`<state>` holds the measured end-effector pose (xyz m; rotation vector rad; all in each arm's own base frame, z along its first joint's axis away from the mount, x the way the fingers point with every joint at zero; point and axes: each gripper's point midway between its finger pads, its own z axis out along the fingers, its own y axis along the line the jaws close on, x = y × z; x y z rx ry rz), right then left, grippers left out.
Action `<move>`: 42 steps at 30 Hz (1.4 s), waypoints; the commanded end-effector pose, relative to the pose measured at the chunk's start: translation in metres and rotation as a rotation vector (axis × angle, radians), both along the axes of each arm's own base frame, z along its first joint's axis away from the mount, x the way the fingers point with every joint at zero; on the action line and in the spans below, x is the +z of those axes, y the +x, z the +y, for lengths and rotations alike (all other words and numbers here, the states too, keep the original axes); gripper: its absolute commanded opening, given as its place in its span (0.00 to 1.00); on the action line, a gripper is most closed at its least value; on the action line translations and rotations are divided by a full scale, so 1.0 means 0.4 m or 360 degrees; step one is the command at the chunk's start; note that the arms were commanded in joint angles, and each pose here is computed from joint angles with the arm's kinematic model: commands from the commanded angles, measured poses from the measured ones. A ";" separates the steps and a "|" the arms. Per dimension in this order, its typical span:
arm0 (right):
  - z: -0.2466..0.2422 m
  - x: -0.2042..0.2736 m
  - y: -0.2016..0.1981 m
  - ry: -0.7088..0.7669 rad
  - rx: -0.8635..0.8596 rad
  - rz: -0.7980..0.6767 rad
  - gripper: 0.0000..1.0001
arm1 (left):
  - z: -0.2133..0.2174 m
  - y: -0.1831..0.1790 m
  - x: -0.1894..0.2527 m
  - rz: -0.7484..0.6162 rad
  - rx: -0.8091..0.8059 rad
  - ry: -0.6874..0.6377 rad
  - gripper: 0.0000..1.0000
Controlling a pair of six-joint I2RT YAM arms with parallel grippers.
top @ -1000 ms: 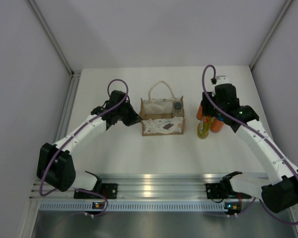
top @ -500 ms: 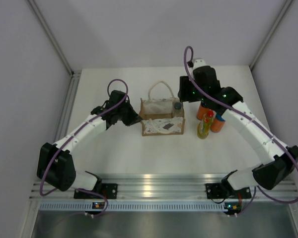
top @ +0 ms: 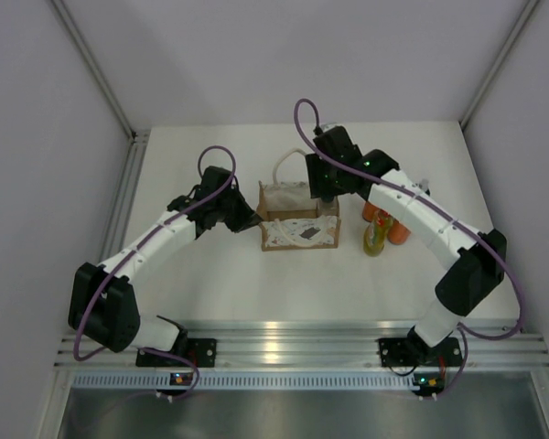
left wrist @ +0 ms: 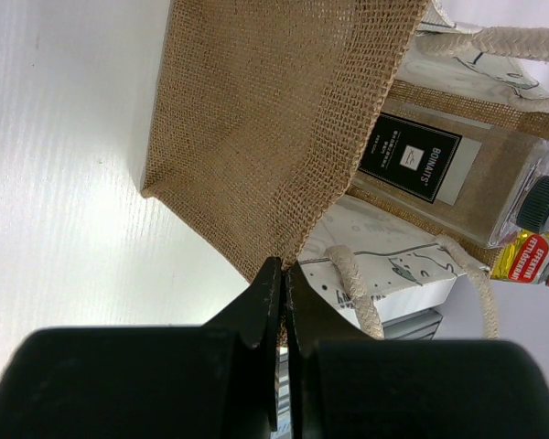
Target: Take the personal care products out of the canvas bag
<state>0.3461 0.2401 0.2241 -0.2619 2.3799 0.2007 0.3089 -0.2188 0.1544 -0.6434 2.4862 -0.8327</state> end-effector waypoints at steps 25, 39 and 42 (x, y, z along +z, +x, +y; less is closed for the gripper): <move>-0.034 -0.058 0.030 -0.0140 -0.0126 0.0070 0.53 | -0.002 0.024 0.018 -0.0058 -0.0009 0.0010 0.01; -0.042 -0.137 0.023 -0.0203 -0.0142 0.0173 0.55 | -0.001 0.019 0.016 -0.0056 -0.0011 0.0011 0.01; -0.043 -0.152 0.023 -0.0211 -0.0148 0.0187 0.56 | 0.000 0.018 0.015 -0.0055 -0.0007 0.0012 0.01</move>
